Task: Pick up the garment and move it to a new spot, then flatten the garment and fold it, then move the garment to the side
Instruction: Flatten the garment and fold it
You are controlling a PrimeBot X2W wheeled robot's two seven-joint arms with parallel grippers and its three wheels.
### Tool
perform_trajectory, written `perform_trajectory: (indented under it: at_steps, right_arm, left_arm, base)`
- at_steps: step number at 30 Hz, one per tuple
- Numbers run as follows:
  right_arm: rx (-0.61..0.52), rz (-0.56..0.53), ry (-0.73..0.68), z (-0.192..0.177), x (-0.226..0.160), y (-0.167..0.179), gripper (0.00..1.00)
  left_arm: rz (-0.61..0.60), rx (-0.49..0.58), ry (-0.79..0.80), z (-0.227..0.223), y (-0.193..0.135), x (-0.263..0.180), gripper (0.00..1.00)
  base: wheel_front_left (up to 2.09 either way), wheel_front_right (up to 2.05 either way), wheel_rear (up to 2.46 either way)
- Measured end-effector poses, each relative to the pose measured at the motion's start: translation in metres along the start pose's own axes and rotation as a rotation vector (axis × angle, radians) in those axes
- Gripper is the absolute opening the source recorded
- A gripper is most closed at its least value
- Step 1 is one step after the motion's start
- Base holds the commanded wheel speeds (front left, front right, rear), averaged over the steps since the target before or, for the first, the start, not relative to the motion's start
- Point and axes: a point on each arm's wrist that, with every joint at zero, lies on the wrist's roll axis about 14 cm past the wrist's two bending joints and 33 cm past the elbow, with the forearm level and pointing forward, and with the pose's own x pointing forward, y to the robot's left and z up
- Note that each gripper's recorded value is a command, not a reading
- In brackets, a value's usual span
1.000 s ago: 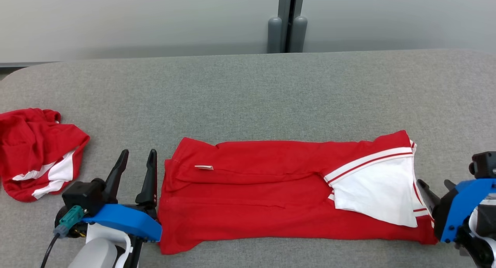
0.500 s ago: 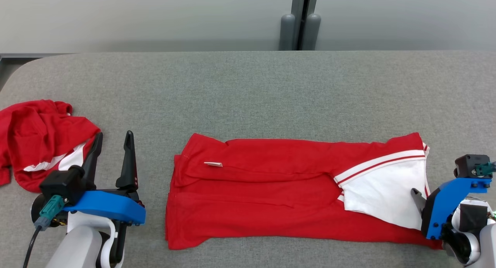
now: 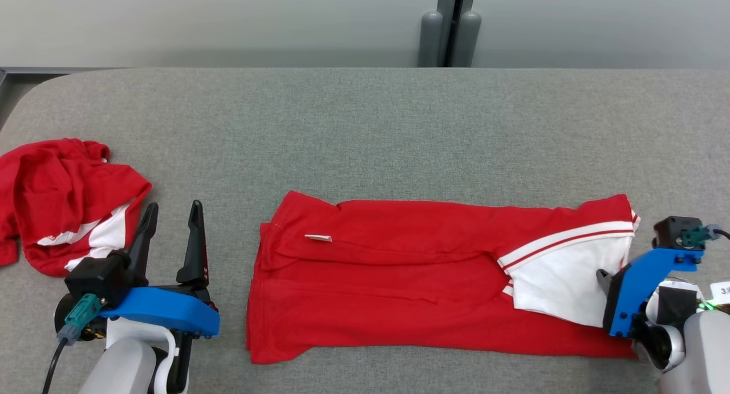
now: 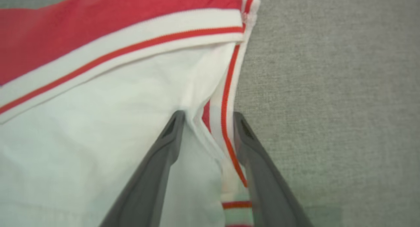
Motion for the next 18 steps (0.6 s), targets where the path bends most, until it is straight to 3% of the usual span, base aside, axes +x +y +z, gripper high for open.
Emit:
perform_trajectory:
  at_steps: [7, 18]
  right_arm:
    - [-0.013, 0.012, -0.051, 0.009, -0.010, -0.003, 0.00]
    - [-0.039, -0.198, -0.185, 0.041, -0.059, -0.088, 0.00]
  left_arm:
    - [-0.012, 0.004, -0.008, 0.003, -0.004, 0.002, 1.00]
    - [-0.031, -0.001, -0.006, 0.002, -0.012, -0.004, 1.00]
  base:
    - [0.00, 0.00, 0.00]
    - [0.00, 0.00, 0.00]
